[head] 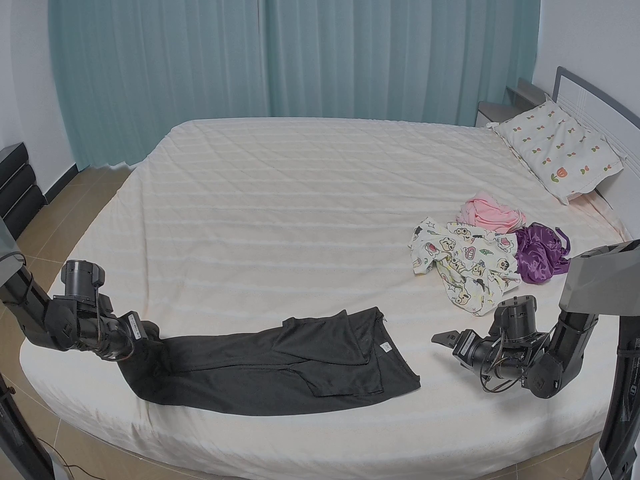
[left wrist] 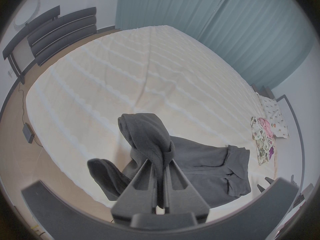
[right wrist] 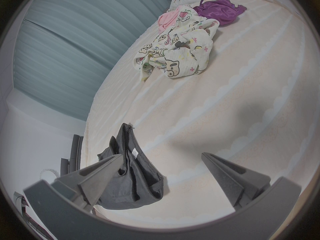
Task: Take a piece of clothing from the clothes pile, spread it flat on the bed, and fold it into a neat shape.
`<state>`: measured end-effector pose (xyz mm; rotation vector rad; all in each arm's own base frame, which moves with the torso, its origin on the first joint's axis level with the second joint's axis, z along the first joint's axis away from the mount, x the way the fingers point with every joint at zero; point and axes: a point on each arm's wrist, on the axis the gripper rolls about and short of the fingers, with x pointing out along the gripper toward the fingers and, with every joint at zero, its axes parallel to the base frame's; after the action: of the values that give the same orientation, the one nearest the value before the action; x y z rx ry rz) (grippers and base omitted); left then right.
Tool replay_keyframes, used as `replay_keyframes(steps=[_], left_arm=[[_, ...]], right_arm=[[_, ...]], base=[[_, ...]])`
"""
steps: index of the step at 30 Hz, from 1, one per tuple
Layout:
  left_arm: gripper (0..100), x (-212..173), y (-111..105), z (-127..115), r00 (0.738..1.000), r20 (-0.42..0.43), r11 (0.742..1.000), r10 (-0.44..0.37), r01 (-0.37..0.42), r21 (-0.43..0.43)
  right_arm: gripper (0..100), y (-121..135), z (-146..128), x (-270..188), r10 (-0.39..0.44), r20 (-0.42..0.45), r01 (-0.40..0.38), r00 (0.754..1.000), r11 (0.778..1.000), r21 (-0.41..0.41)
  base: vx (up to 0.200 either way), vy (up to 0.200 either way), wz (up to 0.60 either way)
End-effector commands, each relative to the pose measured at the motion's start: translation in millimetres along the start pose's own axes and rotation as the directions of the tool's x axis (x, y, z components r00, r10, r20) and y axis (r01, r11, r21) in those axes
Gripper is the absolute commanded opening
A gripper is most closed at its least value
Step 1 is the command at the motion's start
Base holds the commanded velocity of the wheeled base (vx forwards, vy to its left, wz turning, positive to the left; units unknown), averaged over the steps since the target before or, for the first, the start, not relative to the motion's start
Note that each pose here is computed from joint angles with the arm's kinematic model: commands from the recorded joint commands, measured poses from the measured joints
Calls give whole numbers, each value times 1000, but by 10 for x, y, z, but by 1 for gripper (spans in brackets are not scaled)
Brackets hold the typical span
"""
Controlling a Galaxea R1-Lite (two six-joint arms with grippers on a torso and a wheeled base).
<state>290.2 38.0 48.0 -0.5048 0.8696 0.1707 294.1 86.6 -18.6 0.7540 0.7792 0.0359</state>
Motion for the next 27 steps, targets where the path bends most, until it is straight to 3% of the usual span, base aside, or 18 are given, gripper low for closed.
replay_keyframes(steps=[1, 4, 17, 27], left_arm=[[0, -38, -384, -130, 999, 3, 998, -35, 35, 50], [0, -17, -473, -182, 1000, 5, 997, -23, 22, 72], [0, -5, -843, -296, 999, 7, 992, -34, 32, 118], [0, 8, -1152, -307, 997, -48, 992, -52, 57, 117]], right_arm=[[100, 10, -6, 1, 3, -2, -3, 1000, 1000, -2], [100, 7, -8, 4, 3, -4, -3, 1000, 1000, -1], [100, 4, -5, 4, 4, -4, -4, 1000, 1000, 0], [100, 1, -7, 6, 2, -5, -2, 1000, 1000, 1]], base=[[0, 0, 0], [0, 0, 0], [0, -200, 0], [0, -200, 0]])
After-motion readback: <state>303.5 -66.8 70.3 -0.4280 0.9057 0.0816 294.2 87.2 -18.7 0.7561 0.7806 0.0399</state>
